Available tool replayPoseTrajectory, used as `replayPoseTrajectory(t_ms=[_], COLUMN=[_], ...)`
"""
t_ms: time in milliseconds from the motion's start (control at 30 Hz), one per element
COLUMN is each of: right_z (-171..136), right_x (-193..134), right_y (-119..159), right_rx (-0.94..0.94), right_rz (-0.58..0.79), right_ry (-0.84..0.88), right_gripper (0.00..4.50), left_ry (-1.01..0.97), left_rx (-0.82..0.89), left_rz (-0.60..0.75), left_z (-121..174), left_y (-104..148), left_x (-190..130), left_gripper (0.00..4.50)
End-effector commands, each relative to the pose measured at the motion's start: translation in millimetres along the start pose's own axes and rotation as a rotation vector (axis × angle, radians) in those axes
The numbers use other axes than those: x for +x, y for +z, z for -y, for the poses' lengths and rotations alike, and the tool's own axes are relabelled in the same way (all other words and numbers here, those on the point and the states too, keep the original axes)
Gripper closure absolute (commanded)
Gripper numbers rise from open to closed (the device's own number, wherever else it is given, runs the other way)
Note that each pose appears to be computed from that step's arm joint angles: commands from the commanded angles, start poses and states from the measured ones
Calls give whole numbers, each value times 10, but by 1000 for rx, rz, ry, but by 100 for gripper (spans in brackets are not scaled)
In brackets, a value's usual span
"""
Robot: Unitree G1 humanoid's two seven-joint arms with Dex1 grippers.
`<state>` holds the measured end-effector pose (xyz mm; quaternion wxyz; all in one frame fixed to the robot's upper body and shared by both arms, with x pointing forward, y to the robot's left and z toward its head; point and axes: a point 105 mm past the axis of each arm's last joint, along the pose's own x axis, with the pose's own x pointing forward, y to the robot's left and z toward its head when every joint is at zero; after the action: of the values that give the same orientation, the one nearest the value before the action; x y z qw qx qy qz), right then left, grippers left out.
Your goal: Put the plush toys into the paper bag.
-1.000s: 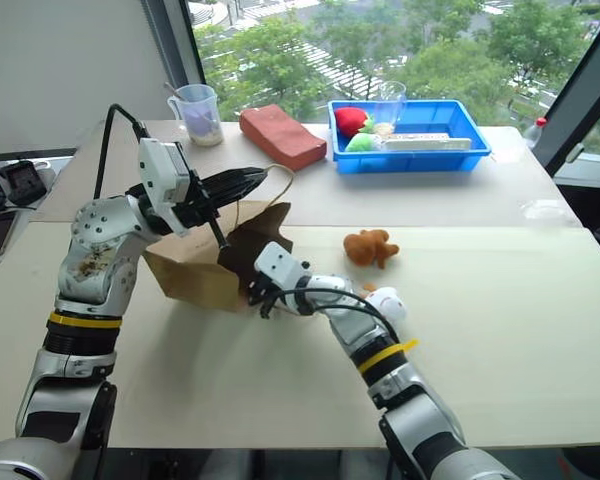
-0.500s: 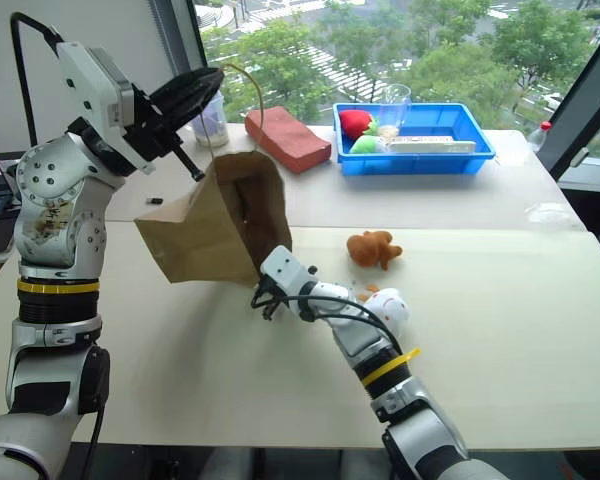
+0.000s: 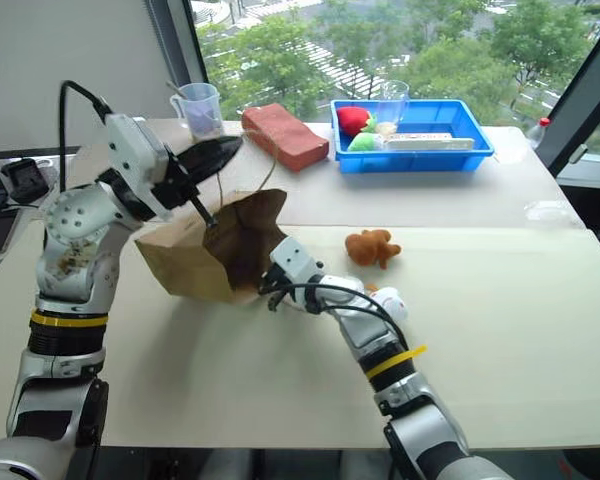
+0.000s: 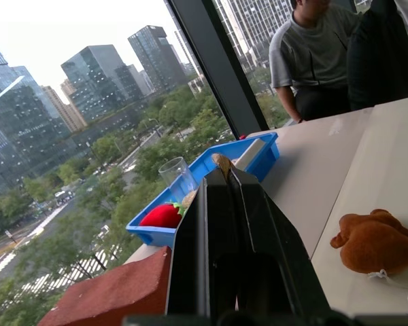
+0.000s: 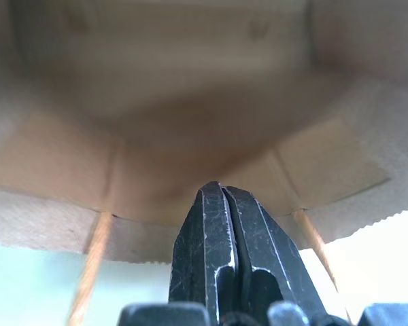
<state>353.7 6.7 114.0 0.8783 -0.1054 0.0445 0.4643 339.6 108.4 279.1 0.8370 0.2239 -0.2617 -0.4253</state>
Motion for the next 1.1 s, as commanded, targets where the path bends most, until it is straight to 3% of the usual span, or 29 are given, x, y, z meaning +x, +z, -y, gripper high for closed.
replayPoseTrajectory(t_ms=[33, 367, 500, 800, 867, 967, 1100], right_z=[-8, -45, 84, 499, 549, 500, 473], right_x=[-124, -605, -891, -1613, -1778, -1978, -2040], right_y=[377, 1004, 1040, 719, 500, -54, -399], right_rx=[35, 136, 167, 178, 150, 91, 71], right_rz=[140, 332, 326, 154, 54, -212, -333], right_ry=[18, 118, 99, -60, -95, -88, -102], right_gripper=[449, 449, 326, 12, 6, 6, 6], left_ry=[-38, -98, -96, -130, -142, -176, -190], left_rx=[26, -15, -23, -28, -31, -33, -28], left_rz=[41, 29, 36, 41, 43, 45, 43], left_z=[49, 206, 193, 251, 271, 321, 334], left_y=[85, -51, -36, -33, -26, -16, -11], left_x=[17, -9, -9, -21, -21, -23, -31], left_gripper=[450, 450, 450, 450, 450, 450, 450])
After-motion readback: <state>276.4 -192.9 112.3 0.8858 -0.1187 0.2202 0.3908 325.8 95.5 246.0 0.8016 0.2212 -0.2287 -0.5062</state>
